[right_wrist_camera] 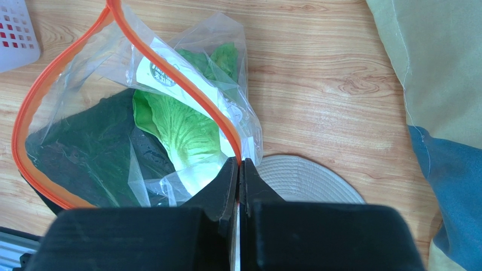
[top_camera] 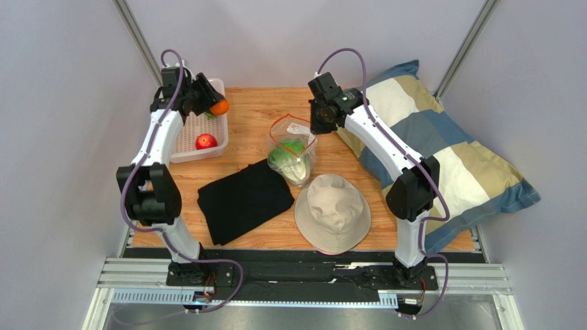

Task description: Open the zip-top bag and remove the fake food

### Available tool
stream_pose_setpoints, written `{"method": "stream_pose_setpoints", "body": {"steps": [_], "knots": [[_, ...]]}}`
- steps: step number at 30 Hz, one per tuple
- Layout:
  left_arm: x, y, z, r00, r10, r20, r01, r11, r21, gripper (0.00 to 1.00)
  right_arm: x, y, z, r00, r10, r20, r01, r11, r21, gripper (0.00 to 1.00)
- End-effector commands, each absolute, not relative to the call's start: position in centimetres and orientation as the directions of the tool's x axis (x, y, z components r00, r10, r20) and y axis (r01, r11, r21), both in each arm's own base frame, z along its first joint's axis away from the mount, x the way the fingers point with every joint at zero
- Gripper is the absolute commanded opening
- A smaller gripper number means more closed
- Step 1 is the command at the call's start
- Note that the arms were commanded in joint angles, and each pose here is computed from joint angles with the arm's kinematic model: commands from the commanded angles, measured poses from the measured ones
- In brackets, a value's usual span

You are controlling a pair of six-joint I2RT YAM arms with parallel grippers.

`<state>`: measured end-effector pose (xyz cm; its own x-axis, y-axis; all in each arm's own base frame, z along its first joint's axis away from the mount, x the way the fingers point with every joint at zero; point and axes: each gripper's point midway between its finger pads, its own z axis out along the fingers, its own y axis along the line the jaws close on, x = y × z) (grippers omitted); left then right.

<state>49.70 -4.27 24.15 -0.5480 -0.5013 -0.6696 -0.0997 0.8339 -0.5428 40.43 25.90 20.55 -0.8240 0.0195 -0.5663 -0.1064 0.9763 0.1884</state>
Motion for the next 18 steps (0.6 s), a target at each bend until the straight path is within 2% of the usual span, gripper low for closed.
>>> {"method": "stream_pose_setpoints", "body": {"steps": [1, 3, 4, 6, 7, 9, 10, 11, 12, 13, 14, 18], "knots": [[51.0, 0.7, 20.1, -0.575, -0.549, -0.606, -0.333, 0.835, -0.439, 0.0, 40.7, 25.8, 23.3, -0.794, 0.048, -0.606, -0.115, 0.967, 0.227, 0.0], [51.7, 2.5, 18.9, -0.576, -0.559, -0.596, -0.388, 0.829, -0.402, 0.0, 40.9, 25.5, 23.2, -0.794, 0.053, -0.606, -0.108, 0.968, 0.225, 0.0], [51.8, 3.0, 18.3, -0.58, -0.56, -0.592, -0.406, 0.828, -0.386, 0.07, 40.9, 25.3, 23.2, -0.794, 0.058, -0.605, -0.102, 0.969, 0.226, 0.0], [52.5, 4.1, 17.1, -0.583, -0.553, -0.596, -0.435, 0.831, -0.346, 0.14, 41.0, 25.1, 23.2, -0.794, 0.06, -0.605, -0.099, 0.969, 0.226, 0.0], [52.1, 4.5, 16.1, -0.601, -0.559, -0.571, -0.462, 0.826, -0.322, 0.26, 41.2, 25.0, 23.2, -0.793, 0.063, -0.606, -0.097, 0.969, 0.227, 0.0], [52.7, 4.8, 15.2, -0.624, -0.55, -0.555, -0.465, 0.832, -0.302, 0.38, 41.2, 25.1, 23.3, -0.792, 0.064, -0.608, -0.098, 0.968, 0.229, 0.0], [52.0, 4.8, 14.5, -0.649, -0.551, -0.524, -0.481, 0.831, -0.279, 0.61, 41.3, 25.2, 23.6, -0.788, 0.068, -0.612, -0.099, 0.967, 0.234, 0.0], [52.0, 4.8, 14.3, -0.656, -0.548, -0.52, -0.48, 0.834, -0.273, 0.73, 41.3, 25.2, 23.4, -0.79, 0.065, -0.609, -0.1, 0.967, 0.233, 0.0], [51.7, 4.8, 14.3, -0.663, -0.545, -0.513, -0.482, 0.835, -0.264, 0.78, 41.4, 25.2, 23.5, -0.79, 0.068, -0.61, -0.099, 0.967, 0.236, 0.0], [51.6, 4.8, 14.5, -0.662, -0.543, -0.516, -0.481, 0.836, -0.263, 0.92, 41.4, 25.2, 23.6, -0.787, 0.068, -0.613, -0.099, 0.967, 0.234, 0.0], [51.5, 4.8, 14.9, -0.66, -0.536, -0.526, -0.473, 0.841, -0.264, 0.99, 41.4, 25.2, 23.7, -0.785, 0.065, -0.616, -0.103, 0.967, 0.233, 0.0], [50.3, 4.6, 18.5, -0.648, -0.484, -0.588, -0.43, 0.87, -0.242, 0.99, 41.7, 24.9, 24.0, -0.774, 0.056, -0.63, -0.105, 0.971, 0.215, 0.0]]}}
